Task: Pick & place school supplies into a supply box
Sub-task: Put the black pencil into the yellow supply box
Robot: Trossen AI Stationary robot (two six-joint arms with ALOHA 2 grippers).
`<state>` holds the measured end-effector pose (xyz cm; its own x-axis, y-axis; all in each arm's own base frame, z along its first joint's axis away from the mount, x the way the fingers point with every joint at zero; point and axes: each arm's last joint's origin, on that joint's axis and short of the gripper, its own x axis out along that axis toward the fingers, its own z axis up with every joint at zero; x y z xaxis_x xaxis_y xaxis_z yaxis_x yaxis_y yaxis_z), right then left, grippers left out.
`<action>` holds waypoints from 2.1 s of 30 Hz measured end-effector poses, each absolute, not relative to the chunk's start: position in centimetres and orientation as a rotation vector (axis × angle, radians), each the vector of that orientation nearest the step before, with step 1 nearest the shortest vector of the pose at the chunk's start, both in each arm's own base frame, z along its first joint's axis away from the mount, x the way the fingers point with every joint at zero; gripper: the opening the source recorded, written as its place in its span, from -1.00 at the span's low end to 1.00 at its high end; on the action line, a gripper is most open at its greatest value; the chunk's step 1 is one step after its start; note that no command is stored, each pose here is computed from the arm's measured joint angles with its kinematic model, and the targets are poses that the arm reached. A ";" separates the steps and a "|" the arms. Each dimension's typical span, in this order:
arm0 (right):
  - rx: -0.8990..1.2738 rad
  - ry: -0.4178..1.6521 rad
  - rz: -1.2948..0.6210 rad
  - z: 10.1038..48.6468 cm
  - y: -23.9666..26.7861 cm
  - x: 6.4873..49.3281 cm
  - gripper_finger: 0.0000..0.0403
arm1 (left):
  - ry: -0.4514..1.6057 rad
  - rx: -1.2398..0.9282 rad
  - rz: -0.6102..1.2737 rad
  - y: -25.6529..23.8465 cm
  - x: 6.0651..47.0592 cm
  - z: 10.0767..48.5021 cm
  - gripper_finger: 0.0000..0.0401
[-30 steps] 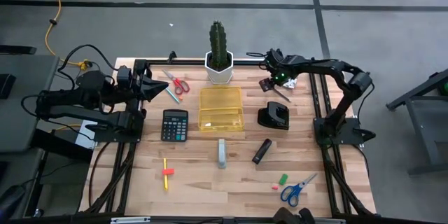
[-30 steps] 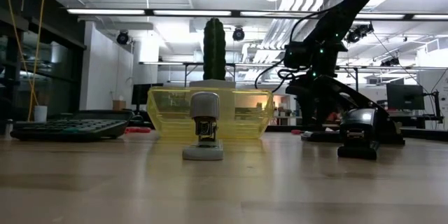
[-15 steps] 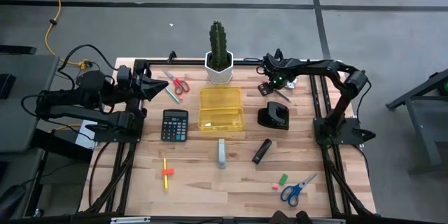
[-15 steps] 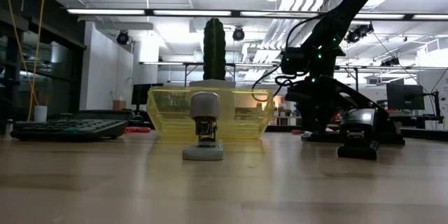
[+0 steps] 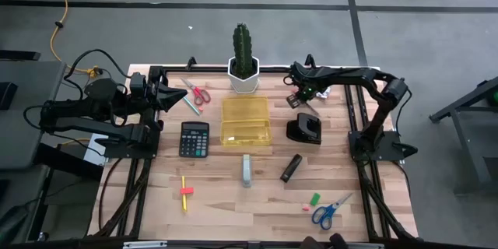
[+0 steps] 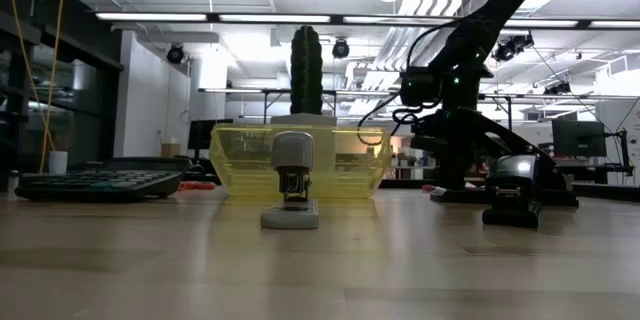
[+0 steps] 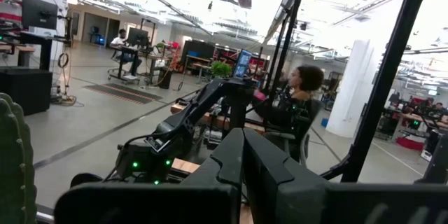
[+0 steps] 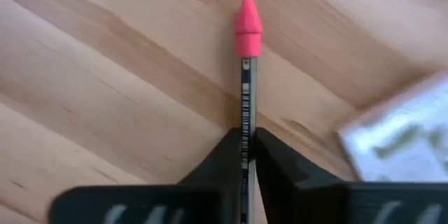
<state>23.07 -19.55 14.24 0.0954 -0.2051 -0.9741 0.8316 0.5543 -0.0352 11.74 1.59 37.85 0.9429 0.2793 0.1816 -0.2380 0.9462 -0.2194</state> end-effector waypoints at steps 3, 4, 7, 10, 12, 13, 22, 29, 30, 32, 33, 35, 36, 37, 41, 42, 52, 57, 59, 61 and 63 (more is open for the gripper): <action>0.591 1.158 -0.855 16.5 -19.5 22.9 -0.94 | -0.213 -0.196 0.265 1.6 11.7 37.8 -1.00; 0.580 1.124 -0.860 17.4 -19.4 22.7 -0.92 | -0.213 -0.196 0.265 1.6 11.7 37.8 -1.00; 0.532 0.989 -0.851 20.2 -19.0 22.4 -0.96 | -0.213 -0.197 0.270 1.6 11.7 37.8 -1.00; 0.479 0.796 -0.818 23.7 -18.6 22.0 -0.97 | -0.214 -0.197 0.276 1.6 11.7 37.8 -1.00; 0.446 0.667 -0.750 25.9 -18.1 21.8 -0.97 | -0.215 -0.198 0.287 1.6 11.7 37.8 -1.00; 0.425 0.594 -0.714 27.1 -17.8 21.7 -0.98 | -0.215 -0.198 0.289 1.7 11.7 37.8 -1.00; 0.304 0.179 -0.435 34.2 -12.8 21.7 -0.99 | -0.200 -0.199 0.293 1.7 12.2 37.7 -1.00; 0.287 0.039 -0.170 35.7 -7.9 24.3 -1.00 | -0.102 -0.194 0.301 2.0 15.2 36.5 -1.00; 0.284 0.029 -0.139 35.8 -7.3 24.8 -1.00 | -0.094 -0.196 0.297 2.1 15.8 36.3 -1.00; 0.294 0.006 -0.082 35.7 -6.1 25.8 -1.00 | -0.085 -0.213 0.269 2.4 17.1 36.0 -1.00; 0.300 -0.003 -0.057 35.6 -5.5 26.3 -1.00 | -0.089 -0.221 0.245 2.7 17.7 35.9 -1.00; 0.310 0.000 -0.019 35.1 -4.4 27.3 -1.00 | -0.091 -0.233 0.201 3.2 18.8 35.6 -1.00; 0.310 0.000 -0.004 34.9 -3.9 27.8 -1.00 | -0.096 -0.241 0.181 3.4 19.2 35.5 -1.00; 0.311 0.006 0.006 34.6 -3.5 28.2 -1.00 | -0.100 -0.249 0.166 3.7 19.5 35.4 -1.00; 0.309 -0.001 0.013 33.9 -2.6 29.3 -1.00 | -0.111 -0.282 0.128 4.4 20.0 35.4 -1.00; 0.309 -0.008 0.015 33.9 -2.6 29.4 -1.00 | -0.116 -0.288 0.124 4.4 20.0 35.4 -1.00; 0.285 -0.024 0.017 34.1 -2.7 29.5 -1.00 | -0.140 -0.291 0.076 4.2 19.2 36.0 -1.00; 0.291 0.062 -0.052 32.7 -3.6 31.5 -1.00 | -0.194 -0.303 0.053 3.8 18.5 36.7 -1.00; 0.271 0.143 -0.070 32.0 -4.1 33.1 -1.00 | -0.211 -0.300 0.043 3.6 18.2 37.0 -1.00; 0.256 0.248 -0.093 30.6 -4.6 34.9 -1.00 | -0.216 -0.297 0.038 3.5 18.1 37.1 -1.00; 0.254 0.342 -0.128 29.1 -5.1 36.6 -1.00 | -0.220 -0.284 0.038 3.5 18.0 37.1 -1.00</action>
<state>36.57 -5.10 29.14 0.9344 -0.0812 -0.3468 0.1666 0.9602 0.2242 18.00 3.49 37.15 0.9755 0.0681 0.2094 -0.0064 0.9593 -0.2822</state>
